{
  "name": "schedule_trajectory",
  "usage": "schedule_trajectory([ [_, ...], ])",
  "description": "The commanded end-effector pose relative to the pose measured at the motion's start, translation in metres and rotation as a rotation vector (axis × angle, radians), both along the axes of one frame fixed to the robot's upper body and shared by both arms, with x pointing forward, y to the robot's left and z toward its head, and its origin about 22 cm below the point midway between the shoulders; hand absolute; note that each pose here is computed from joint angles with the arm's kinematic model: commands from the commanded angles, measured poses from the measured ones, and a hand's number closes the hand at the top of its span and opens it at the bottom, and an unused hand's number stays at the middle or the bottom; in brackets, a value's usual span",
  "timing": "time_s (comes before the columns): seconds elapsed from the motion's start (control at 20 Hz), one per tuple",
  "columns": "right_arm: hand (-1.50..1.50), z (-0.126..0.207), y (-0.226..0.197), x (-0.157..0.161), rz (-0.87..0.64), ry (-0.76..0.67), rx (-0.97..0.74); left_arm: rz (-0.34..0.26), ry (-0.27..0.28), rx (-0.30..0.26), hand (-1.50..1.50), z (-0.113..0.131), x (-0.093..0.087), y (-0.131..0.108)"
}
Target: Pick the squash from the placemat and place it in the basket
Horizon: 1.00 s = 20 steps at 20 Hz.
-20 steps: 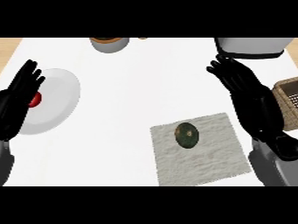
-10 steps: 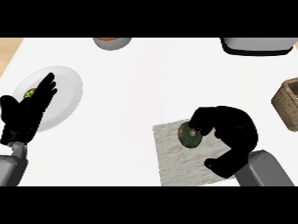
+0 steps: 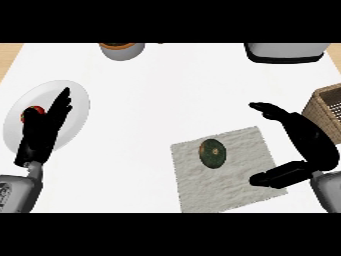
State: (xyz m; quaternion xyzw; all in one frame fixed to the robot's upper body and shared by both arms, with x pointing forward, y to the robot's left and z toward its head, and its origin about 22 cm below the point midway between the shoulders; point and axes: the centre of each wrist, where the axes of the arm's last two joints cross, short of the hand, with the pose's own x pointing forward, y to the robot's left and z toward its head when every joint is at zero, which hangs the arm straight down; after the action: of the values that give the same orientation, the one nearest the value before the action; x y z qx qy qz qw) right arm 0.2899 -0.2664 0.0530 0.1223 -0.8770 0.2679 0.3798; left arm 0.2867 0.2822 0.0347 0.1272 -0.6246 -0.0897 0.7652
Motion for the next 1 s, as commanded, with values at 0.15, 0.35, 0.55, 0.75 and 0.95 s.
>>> schedule_trajectory([
  [0.15,-1.5,0.067,-0.072,0.009,-0.016,-0.029,-0.589,0.004,0.006,0.007,0.0,-0.001,0.012,-0.006],
  [0.35,-1.5,0.085,-0.085,-0.003,0.143,0.052,-0.755,-0.001,-0.005,-0.008,0.0,-0.004,0.008,0.0],
  [0.55,-1.5,0.093,-0.07,-0.01,0.201,0.072,-0.759,-0.011,0.004,0.0,0.0,-0.006,0.012,0.0],
  [0.75,-1.5,0.067,-0.081,-0.001,0.184,0.11,-0.74,-0.014,0.027,0.009,0.0,-0.02,0.01,0.001],
  [0.95,-1.5,0.056,-0.077,0.001,0.139,0.107,-0.698,-0.014,0.017,0.004,0.0,-0.015,0.008,-0.011],
])
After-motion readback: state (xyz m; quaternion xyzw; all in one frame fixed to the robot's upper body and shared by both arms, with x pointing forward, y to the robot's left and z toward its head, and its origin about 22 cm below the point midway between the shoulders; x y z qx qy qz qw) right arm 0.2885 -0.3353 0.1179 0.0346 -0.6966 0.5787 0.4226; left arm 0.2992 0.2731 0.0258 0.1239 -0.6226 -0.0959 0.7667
